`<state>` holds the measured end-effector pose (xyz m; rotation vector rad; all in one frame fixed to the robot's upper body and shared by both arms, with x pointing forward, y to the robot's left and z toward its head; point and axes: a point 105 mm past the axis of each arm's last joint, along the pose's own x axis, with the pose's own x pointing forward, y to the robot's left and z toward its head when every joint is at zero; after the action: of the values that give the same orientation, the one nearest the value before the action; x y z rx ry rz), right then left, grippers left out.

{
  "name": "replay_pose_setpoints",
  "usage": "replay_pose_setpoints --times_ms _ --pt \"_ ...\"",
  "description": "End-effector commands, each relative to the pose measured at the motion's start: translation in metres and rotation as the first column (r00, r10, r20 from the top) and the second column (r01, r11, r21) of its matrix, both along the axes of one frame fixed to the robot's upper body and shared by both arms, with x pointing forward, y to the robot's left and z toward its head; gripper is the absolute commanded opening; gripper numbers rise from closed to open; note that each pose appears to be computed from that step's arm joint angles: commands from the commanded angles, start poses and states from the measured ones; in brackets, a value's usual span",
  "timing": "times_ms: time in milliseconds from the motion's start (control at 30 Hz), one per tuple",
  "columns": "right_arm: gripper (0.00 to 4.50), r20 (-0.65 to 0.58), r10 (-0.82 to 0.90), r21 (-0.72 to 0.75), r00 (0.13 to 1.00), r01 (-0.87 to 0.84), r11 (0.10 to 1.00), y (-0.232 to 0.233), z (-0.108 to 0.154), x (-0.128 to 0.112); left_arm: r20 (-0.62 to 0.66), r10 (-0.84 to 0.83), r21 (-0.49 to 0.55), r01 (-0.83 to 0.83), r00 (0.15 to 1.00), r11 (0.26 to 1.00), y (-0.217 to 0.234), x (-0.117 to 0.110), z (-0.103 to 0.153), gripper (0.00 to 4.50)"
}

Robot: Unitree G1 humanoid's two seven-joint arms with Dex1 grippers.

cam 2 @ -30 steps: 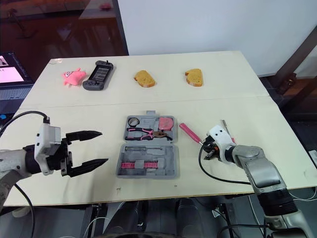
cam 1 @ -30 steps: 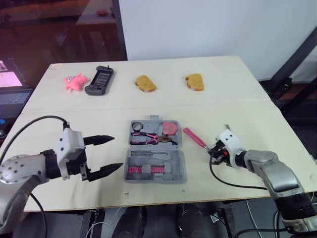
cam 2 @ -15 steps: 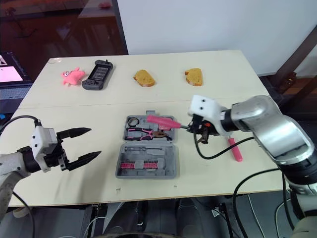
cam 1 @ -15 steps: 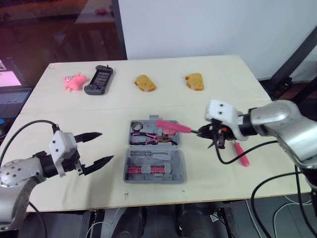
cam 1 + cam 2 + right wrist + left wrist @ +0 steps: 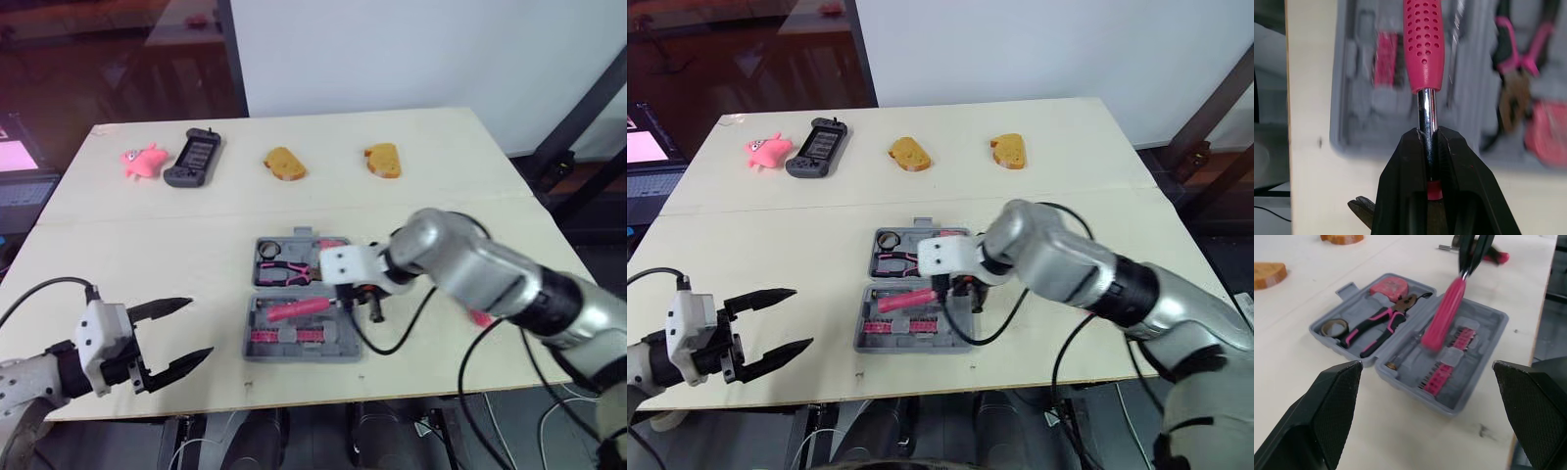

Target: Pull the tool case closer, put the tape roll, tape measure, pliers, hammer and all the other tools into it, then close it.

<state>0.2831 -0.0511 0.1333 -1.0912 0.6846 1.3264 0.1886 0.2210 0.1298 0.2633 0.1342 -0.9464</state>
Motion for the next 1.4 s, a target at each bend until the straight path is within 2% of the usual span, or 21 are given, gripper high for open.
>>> replay_pose_setpoints --times_ms 33,133,233,433,1000,1400 --pt "0.05 0.051 -0.026 0.009 0.998 0.025 1.000 0.018 0.004 0.012 -0.013 -0.013 -0.007 0.013 1.000 1.000 0.001 -0.013 0.008 4.50" --pt "0.05 0.038 0.003 -0.008 0.999 -0.002 1.000 0.024 -0.002 0.009 -0.021 -0.002 -0.006 0.002 1.000 1.000 0.004 -0.015 0.009 4.50" --pt "0.05 0.053 -0.028 -0.007 0.998 0.028 1.000 0.034 -0.008 0.019 -0.027 -0.012 0.006 0.012 1.000 1.000 0.004 -0.016 0.007 4.50" --pt "0.05 0.037 -0.063 -0.020 0.997 0.064 0.998 0.035 -0.015 0.021 -0.026 -0.011 0.005 0.011 1.000 1.000 0.004 -0.017 0.008 4.50" --pt "0.05 -0.017 -0.183 -0.030 0.983 0.182 0.983 0.034 -0.037 0.014 -0.056 -0.063 0.016 0.064 0.996 0.998 -0.001 -0.019 0.004 4.50" --pt "0.05 -0.029 -0.225 -0.014 0.974 0.224 0.974 0.042 -0.041 0.012 -0.066 -0.104 0.026 0.106 0.992 0.994 -0.003 -0.012 0.002 4.50"
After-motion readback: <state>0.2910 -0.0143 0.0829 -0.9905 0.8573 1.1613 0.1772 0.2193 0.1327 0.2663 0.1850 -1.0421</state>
